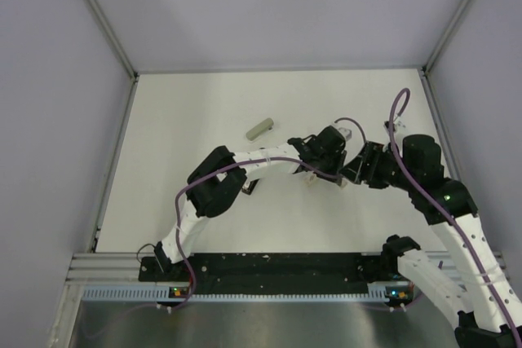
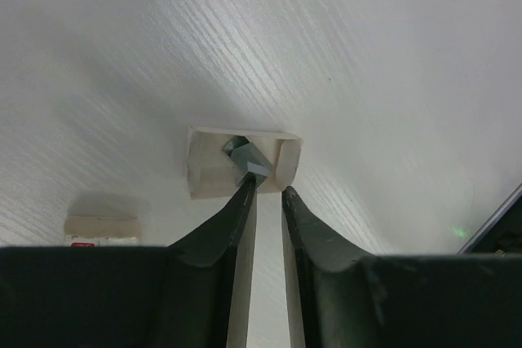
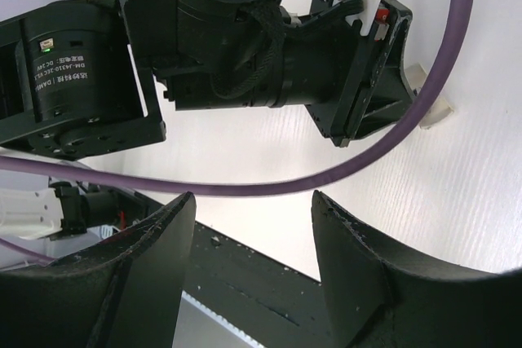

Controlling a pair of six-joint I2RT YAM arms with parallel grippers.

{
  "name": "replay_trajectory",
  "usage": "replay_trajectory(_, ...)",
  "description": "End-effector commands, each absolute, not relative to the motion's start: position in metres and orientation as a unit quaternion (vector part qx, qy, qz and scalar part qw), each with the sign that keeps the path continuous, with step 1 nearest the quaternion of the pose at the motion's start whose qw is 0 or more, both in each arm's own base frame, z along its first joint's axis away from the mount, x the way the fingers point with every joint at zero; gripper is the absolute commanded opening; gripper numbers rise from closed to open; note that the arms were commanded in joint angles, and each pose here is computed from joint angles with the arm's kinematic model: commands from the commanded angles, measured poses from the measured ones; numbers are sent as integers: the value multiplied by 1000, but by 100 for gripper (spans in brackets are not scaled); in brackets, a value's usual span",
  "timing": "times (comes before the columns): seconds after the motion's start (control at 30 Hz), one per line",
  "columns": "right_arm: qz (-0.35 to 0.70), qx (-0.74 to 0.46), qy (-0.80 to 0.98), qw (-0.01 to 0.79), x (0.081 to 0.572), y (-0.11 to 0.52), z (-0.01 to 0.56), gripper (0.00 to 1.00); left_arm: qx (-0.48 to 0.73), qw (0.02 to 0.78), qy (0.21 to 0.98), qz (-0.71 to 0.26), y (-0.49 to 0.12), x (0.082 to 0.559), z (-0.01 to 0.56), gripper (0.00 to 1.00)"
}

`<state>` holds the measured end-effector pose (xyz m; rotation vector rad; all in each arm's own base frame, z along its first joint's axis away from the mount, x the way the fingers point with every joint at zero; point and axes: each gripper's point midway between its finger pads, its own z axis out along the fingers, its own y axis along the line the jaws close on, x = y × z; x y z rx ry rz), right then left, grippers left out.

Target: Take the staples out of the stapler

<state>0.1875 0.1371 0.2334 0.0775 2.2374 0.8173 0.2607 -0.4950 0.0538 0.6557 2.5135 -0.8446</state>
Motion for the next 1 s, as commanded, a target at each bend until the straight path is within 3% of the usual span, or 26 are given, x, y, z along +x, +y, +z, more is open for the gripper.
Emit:
replay_trajectory(0.0, 325, 29, 862, 389, 191, 137, 241, 60, 234, 218, 899, -299, -493, 262, 71, 29)
replay_trajectory(0.07, 327, 28, 861, 389, 191, 137, 241, 60, 237, 219, 900, -294, -490, 262, 69, 0)
replay_trajectory(0.2, 331, 29, 860, 387, 190, 138, 240, 60, 237, 215, 901, -291, -488, 261, 67, 0)
replay_trajectory(0.27, 332, 29, 860, 386, 190, 139, 240, 60, 234, 212, 904, -287, -487, 260, 64, 14)
replay_trajectory(0.33, 333, 28, 860, 386, 189, 139, 240, 60, 237, 213, 902, -291, -488, 260, 66, 0)
replay_trajectory(0.43, 334, 28, 859, 386, 189, 139, 240, 60, 236, 217, 901, -293, -488, 262, 70, 0)
replay_trajectory(0.5, 334, 28, 860, 384, 189, 140, 239, 60, 233, 217, 905, -282, -486, 263, 69, 23)
replay_trajectory(0.53, 335, 27, 860, 385, 189, 140, 240, 60, 236, 216, 904, -283, -486, 262, 69, 21)
replay_trajectory(0.6, 334, 28, 859, 386, 189, 139, 240, 60, 238, 219, 901, -291, -484, 260, 73, 4)
replay_trajectory(0.63, 334, 28, 860, 385, 189, 139, 239, 60, 237, 226, 897, -298, -486, 260, 77, 2)
replay_trajectory(0.77, 335, 28, 859, 386, 189, 139, 240, 60, 239, 237, 890, -309, -485, 260, 87, 9)
replay_trajectory(0.97, 339, 23, 853, 395, 188, 140, 253, 60, 242, 259, 870, -342, -486, 256, 110, 9)
